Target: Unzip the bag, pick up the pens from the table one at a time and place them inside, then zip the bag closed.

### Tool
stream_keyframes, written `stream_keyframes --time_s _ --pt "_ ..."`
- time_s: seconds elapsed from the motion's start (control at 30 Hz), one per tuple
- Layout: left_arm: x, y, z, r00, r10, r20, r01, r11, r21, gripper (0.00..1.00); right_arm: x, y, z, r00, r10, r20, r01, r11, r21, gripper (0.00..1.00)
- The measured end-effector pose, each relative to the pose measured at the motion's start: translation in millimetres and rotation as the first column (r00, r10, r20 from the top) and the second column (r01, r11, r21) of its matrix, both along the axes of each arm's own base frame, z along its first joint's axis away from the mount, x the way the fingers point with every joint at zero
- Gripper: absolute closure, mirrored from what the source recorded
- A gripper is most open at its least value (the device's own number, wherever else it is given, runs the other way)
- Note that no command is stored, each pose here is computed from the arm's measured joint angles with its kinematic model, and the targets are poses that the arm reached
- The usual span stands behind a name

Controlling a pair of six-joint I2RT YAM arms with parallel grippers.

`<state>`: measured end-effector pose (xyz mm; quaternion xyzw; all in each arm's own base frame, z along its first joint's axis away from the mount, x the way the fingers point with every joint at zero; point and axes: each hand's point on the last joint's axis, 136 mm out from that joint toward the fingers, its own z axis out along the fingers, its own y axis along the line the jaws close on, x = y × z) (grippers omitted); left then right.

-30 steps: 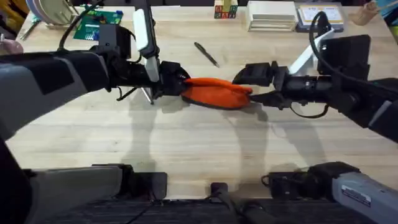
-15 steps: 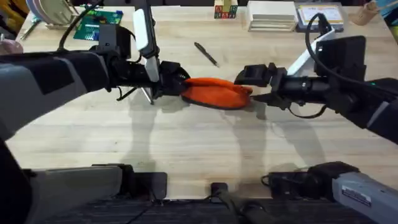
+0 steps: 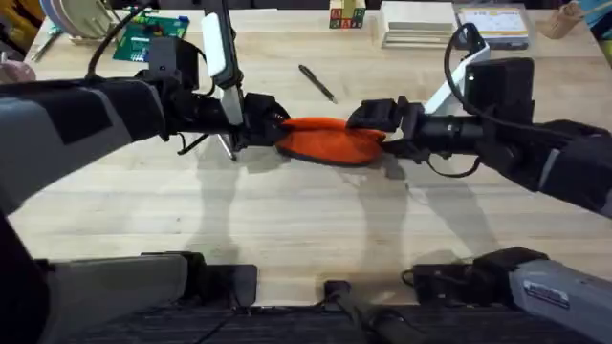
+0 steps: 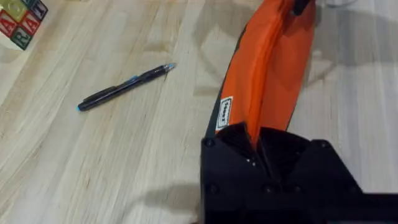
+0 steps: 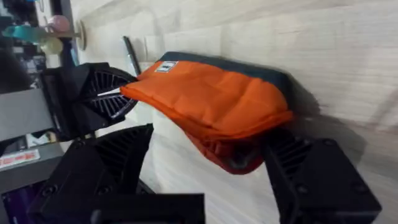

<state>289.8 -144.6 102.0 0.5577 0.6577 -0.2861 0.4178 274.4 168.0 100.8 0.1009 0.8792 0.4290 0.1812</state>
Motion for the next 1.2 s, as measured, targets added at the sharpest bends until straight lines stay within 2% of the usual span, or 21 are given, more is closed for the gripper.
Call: stream_keyframes --time_s 0.33,0.67,0.9,1.03,1.13,1.2 --pt "3.3 4.4 -1.1 1.0 0.016 0.007 -0.016 1.0 0.011 0.957 -7.2 7.4 18.8 0.998 0.042 0.05 -0.046 0.997 0.064 0.005" --pt "2.3 2.8 -0.5 1.0 0.01 0.005 -0.01 1.0 0.006 0.958 -19.1 15.3 83.1 0.961 0.082 0.265 -0.121 0.983 0.135 0.005" --pt "2.3 2.8 -0.6 1.0 0.01 0.005 -0.01 1.0 0.006 0.958 -23.0 15.4 92.0 0.958 0.077 0.277 -0.123 0.981 0.153 0.005" --pt "2.3 2.8 -0.6 1.0 0.01 0.005 -0.01 1.0 0.006 0.957 -28.9 13.1 107.7 0.941 0.068 0.331 -0.125 0.98 0.154 0.005" --pt "2.3 2.8 -0.5 1.0 0.01 0.005 -0.01 1.0 0.006 0.957 -34.1 7.4 106.7 0.95 0.046 0.309 -0.091 0.987 0.133 0.005" --pt "2.3 2.7 -0.6 1.0 0.01 0.005 -0.01 1.0 0.006 0.957 -40.9 -5.6 97.1 0.97 0.008 0.245 -0.022 0.998 0.056 0.005"
